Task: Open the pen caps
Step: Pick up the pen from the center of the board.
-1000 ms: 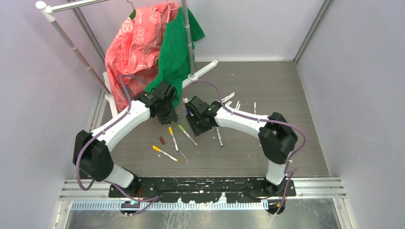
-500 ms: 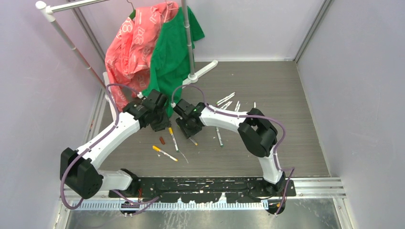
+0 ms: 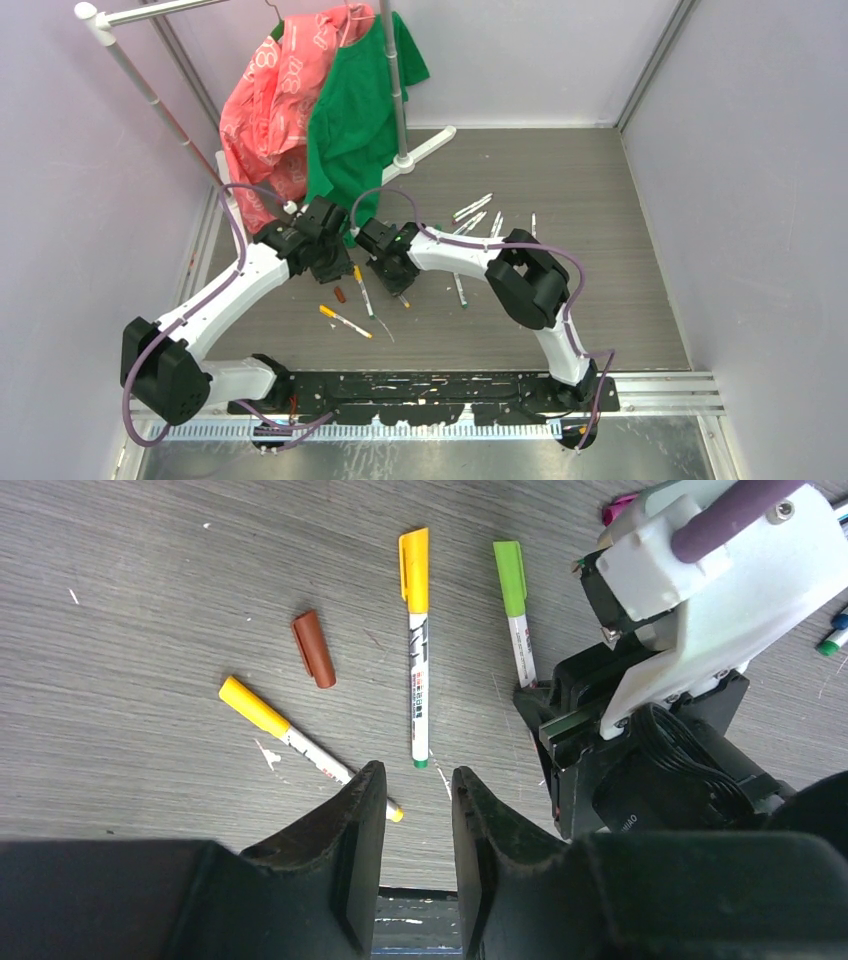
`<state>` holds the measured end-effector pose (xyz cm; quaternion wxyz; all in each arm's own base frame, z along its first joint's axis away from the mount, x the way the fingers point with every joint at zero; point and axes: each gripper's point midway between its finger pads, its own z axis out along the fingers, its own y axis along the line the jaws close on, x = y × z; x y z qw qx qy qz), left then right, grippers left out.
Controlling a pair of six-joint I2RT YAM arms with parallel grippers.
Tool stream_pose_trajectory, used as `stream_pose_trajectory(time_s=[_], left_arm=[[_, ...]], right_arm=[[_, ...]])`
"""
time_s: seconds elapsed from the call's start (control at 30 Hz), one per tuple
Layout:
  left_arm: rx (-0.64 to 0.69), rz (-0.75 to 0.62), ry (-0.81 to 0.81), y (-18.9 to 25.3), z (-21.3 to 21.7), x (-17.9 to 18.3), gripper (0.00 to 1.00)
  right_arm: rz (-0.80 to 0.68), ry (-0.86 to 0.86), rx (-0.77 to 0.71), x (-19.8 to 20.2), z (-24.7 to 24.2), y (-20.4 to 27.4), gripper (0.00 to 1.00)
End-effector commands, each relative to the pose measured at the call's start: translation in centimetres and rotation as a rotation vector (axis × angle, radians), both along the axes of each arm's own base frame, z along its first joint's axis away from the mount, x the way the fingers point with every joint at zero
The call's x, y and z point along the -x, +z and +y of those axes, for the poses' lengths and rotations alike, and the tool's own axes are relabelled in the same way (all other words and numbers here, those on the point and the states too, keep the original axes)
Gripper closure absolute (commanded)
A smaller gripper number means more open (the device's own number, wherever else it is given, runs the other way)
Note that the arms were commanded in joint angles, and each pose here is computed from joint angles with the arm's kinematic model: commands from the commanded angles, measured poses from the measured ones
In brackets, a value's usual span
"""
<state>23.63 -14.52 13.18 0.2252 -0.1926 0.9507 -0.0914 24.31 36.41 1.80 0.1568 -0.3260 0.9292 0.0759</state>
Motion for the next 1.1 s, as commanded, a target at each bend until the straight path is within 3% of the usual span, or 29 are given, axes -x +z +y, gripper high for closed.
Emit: stream_pose_trajectory(time_s=[0.0,0.4,1.07], left_arm=[[0.035,-0.043,0.025,0.8,-0.1,-0.7,0.68],[0.114,-0.014,0.011,-0.1,-2.3,-2.0,0.64],[0.185,0.073,0.001,-2.1,-4.6,-3.8,0.63]], right_arm=[[0.031,-0.002,0.047,1.3,-1.4,-1.1,0.99],[0.058,-0.027,-0.218,3.0,1.3,6.2,0.99],[0.115,0.013,-0.424,4.0,4.8,11.9,0.99]])
